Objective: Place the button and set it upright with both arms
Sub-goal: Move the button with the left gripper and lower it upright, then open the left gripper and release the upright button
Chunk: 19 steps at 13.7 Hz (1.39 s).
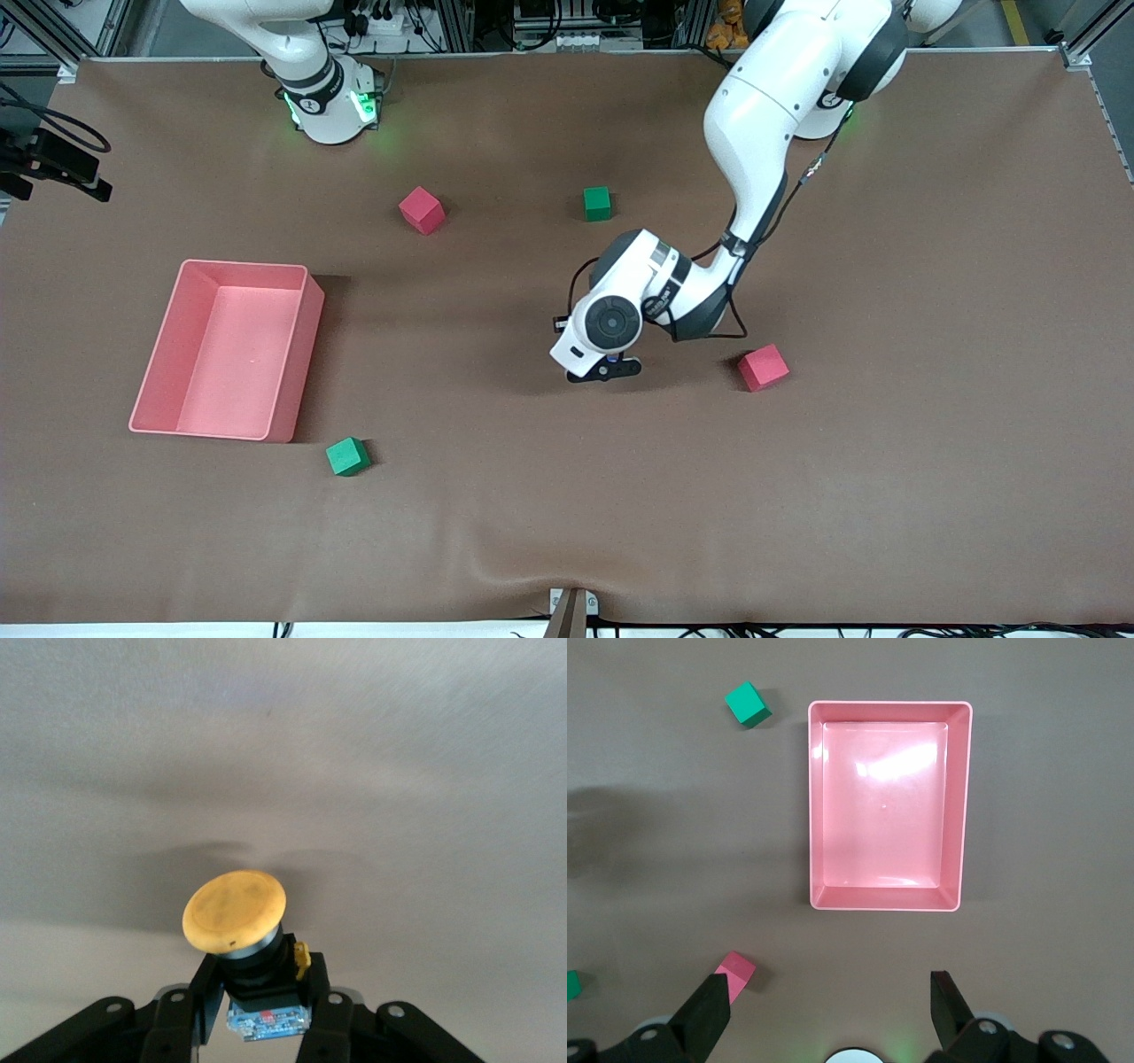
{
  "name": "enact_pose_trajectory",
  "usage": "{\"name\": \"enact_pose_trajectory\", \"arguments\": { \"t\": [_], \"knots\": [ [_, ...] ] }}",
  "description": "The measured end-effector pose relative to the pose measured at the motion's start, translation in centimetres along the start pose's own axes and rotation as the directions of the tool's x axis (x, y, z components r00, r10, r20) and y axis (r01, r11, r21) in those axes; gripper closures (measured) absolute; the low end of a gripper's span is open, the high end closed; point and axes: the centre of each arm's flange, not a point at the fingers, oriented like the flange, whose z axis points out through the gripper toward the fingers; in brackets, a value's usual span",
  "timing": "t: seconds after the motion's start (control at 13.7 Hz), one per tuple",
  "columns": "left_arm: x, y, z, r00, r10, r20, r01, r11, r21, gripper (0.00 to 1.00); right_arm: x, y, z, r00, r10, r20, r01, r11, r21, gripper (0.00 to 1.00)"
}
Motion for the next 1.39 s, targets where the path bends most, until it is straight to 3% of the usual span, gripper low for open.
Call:
{"name": "enact_pose_trajectory", "arguments": {
  "t": [0.37,0.51,0.73,0.95,1.17,1.39],
  "knots": [
    [-0.8,1.8,-5.0,0.979,-0.102,-0.175,0.092,0.993,-0.068,0.58,0.0,0.1,0.0,1.000,0.001,-0.001,-0.001,1.000,-0.008,0.00],
    [-1.2,2.6,-5.6,0.950,-0.123,-0.286,0.113,0.992,-0.051,0.58,0.0,0.1,0.0,1.000,0.001,-0.001,-0.001,1.000,-0.009,0.00],
    [-3.9,5.6,-5.5,0.896,-0.147,-0.419,0.115,0.988,-0.101,0.58,0.0,0.1,-0.1,1.000,0.000,-0.001,-0.001,1.000,-0.009,0.00],
    [-6.1,7.7,-4.3,0.817,-0.176,-0.549,0.134,0.984,-0.116,0.58,0.0,0.0,-0.1,1.000,-0.001,-0.001,0.001,1.000,-0.010,0.00],
    [-7.0,9.1,-2.6,0.721,-0.209,-0.661,0.141,0.978,-0.155,0.58,0.0,-0.1,-0.1,1.000,-0.002,-0.001,0.002,1.000,-0.010,0.00],
    [-7.7,9.7,1.2,0.611,-0.195,-0.767,0.135,0.981,-0.142,0.58,0.0,-0.1,-0.1,1.000,-0.002,-0.001,0.002,1.000,-0.010,0.00]
  ]
}}
